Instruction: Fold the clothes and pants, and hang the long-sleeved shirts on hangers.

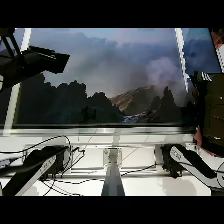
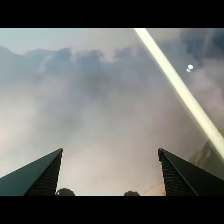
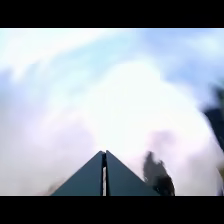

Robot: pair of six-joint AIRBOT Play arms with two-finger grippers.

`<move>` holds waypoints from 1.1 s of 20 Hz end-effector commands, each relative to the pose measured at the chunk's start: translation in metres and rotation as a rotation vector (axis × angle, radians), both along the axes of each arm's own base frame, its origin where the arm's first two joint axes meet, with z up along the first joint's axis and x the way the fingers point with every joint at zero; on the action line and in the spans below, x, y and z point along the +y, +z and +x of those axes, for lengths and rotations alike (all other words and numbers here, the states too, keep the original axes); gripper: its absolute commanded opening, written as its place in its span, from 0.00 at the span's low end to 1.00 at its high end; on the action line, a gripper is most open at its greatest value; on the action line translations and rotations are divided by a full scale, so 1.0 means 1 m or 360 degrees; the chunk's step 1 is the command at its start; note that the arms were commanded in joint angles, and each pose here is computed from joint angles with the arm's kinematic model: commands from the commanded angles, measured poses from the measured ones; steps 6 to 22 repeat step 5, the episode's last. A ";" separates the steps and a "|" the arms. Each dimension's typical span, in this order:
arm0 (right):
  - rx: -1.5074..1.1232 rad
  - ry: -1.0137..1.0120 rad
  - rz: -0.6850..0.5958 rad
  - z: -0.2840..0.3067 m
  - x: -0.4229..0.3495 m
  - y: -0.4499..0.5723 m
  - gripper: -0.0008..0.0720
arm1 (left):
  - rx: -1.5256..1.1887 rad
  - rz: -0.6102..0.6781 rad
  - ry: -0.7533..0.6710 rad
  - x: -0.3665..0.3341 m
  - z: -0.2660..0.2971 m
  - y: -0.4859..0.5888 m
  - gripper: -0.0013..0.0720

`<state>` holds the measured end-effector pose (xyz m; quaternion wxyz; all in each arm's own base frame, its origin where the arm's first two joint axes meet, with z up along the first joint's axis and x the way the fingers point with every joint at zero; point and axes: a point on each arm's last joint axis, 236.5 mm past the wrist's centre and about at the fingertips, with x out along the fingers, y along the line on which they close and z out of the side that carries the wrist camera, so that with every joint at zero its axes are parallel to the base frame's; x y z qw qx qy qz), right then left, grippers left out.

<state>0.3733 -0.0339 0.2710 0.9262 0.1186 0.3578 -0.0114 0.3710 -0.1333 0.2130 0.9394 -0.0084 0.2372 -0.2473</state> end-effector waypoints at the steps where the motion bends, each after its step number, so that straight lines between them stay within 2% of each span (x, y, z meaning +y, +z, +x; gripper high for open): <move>1: -0.0135 0.0744 -0.0344 0.000 0.104 0.006 0.07 | -0.0002 0.0000 0.0002 0.000 0.000 0.001 0.96; 5: -0.0161 0.0938 -0.0359 -0.010 0.145 0.006 0.07 | -0.0002 0.0000 0.0002 0.000 0.000 0.001 0.96; 22: -0.0161 0.0938 -0.0359 -0.010 0.145 0.006 0.07 | -0.0002 0.0000 0.0002 0.000 0.000 0.001 0.96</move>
